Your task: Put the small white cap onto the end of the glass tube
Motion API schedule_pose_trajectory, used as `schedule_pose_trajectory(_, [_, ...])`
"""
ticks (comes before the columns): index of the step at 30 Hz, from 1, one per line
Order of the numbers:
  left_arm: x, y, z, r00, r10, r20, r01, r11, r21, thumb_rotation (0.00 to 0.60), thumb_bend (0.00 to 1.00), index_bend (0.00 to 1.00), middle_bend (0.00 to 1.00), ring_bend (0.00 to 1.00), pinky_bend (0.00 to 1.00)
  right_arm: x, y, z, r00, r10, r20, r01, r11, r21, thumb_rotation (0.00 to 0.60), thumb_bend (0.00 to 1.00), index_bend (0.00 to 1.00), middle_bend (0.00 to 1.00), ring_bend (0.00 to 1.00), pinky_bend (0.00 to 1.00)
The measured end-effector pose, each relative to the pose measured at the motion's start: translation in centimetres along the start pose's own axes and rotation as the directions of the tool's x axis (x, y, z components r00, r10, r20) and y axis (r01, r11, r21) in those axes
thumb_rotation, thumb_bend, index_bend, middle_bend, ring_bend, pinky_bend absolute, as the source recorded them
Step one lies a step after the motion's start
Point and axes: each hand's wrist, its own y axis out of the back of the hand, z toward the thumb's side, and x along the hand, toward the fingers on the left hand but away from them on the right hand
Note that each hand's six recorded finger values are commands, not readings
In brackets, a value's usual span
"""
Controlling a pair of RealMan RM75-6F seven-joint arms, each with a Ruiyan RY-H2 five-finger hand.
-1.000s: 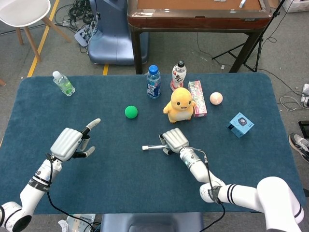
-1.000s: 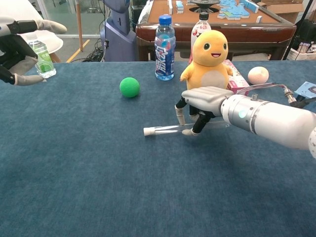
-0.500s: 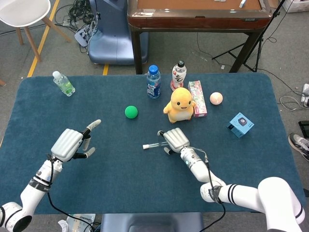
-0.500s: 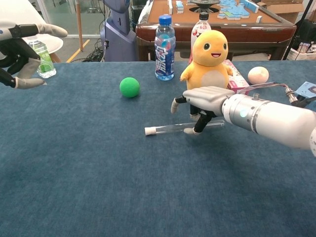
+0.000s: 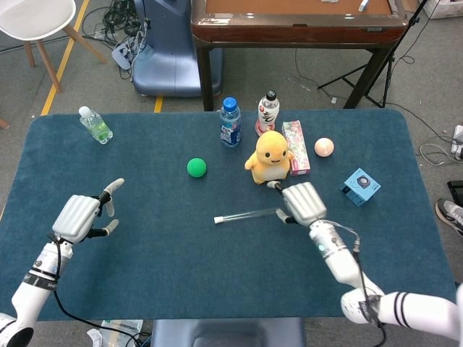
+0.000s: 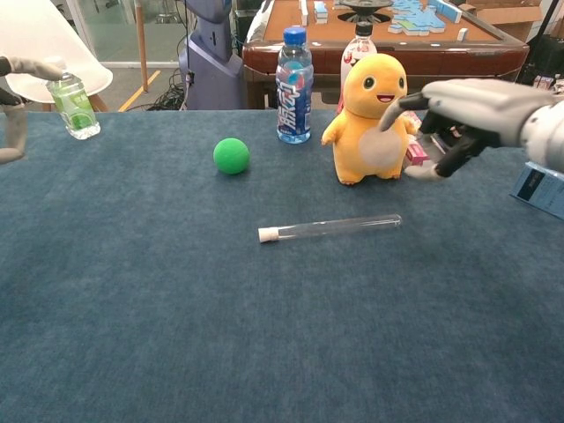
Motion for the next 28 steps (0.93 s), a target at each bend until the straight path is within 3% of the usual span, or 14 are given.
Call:
schedule_pose_trajectory(4, [-0.9,0.1,-1.8,0.998,0.022,-0.061,-0.020,0.999,0.035,0.600,0.30,0.10,0.48,0.51,0.57,3.9,2.0,-3.8,0.994,-0.067,0.089,0.066,0.998,0.011,0.600,0.32,0.24,0.55,0.54,0.69])
schedule_pose_trajectory(8, [-2.0,0.3,-3.1,0.992,0.057,-0.111,-0.050,0.997,0.061,0.600,0.30,0.10,0.44,0.47,0.52,7.4,3.3,-6.8,0.978,-0.117,0.170,0.114,0.993,0.030,0.600,0.32,0.24,0.50,0.46,0.60])
schedule_pose_trajectory(18, [-6.2,0.5,-5.1,0.970,0.114,-0.213,-0.094,0.991,0.100,0.600,0.30,0.11,0.43,0.46,0.50,13.9,4.1,-10.8,0.936,-0.186,0.300,0.180,0.983,0.047,0.600,0.32,0.24,0.49,0.46,0.58])
schedule_pose_trajectory(28, [-8.9,0.3,-5.3,0.960,0.129,-0.249,-0.109,0.990,0.091,0.600,0.30,0.11,0.43,0.46,0.49,15.0,3.9,-11.0,0.935,-0.180,0.305,0.178,0.983,0.035,0.600,0.32,0.24,0.49,0.46,0.58])
